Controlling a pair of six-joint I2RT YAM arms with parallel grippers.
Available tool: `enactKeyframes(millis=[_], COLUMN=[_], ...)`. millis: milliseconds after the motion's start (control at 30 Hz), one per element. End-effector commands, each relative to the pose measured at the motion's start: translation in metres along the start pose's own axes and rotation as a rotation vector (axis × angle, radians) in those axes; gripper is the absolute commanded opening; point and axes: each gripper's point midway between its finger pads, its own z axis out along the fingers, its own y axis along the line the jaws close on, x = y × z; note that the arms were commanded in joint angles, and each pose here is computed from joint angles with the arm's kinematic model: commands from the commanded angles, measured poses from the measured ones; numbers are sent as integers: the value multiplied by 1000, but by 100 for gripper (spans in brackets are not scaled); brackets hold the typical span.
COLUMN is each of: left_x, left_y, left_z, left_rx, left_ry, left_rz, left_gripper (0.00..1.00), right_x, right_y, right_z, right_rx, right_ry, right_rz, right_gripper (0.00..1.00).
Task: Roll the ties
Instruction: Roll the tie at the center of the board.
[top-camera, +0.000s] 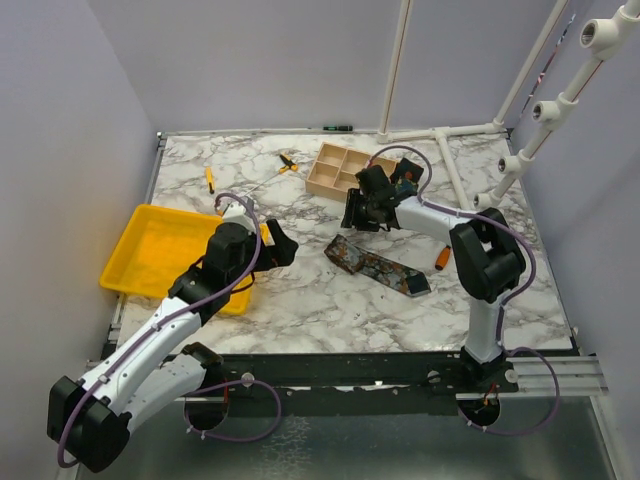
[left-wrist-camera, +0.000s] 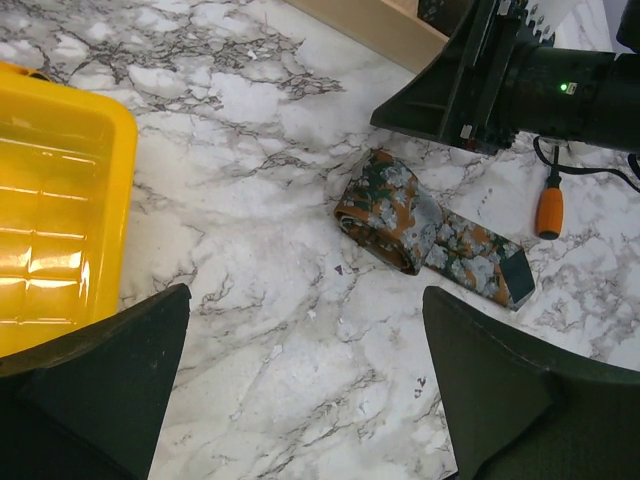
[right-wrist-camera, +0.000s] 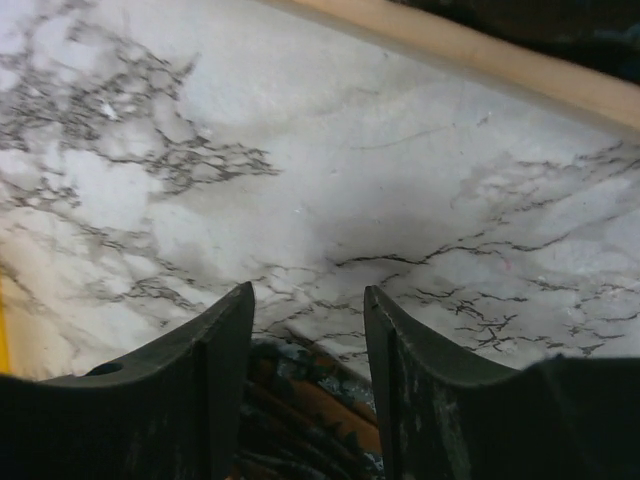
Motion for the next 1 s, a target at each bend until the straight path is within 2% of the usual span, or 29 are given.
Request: enactKeyframes(millis=[0, 100, 300, 633, 967], left_x=[18, 23, 29, 36, 43], left_y=[14, 14, 16, 16, 18], left_z=[-4, -2, 4, 11, 12], left_rx=[-34, -35, -47, -43, -42], left_ry=[39, 55, 85, 112, 136], left_rz=[-39, -44, -43, -34, -35], left_gripper=[99, 99, 99, 99, 99], right_x=[20, 26, 53, 112, 150], right_y=[-7, -11, -10, -4, 4], right_z=[10, 16, 19, -6, -39], right_rx=[10, 25, -44, -160, -273], right_ry=[91, 118, 196, 318, 402], right_rz=[-12, -22, -60, -145, -227], right_gripper=[47, 39, 30, 24, 22])
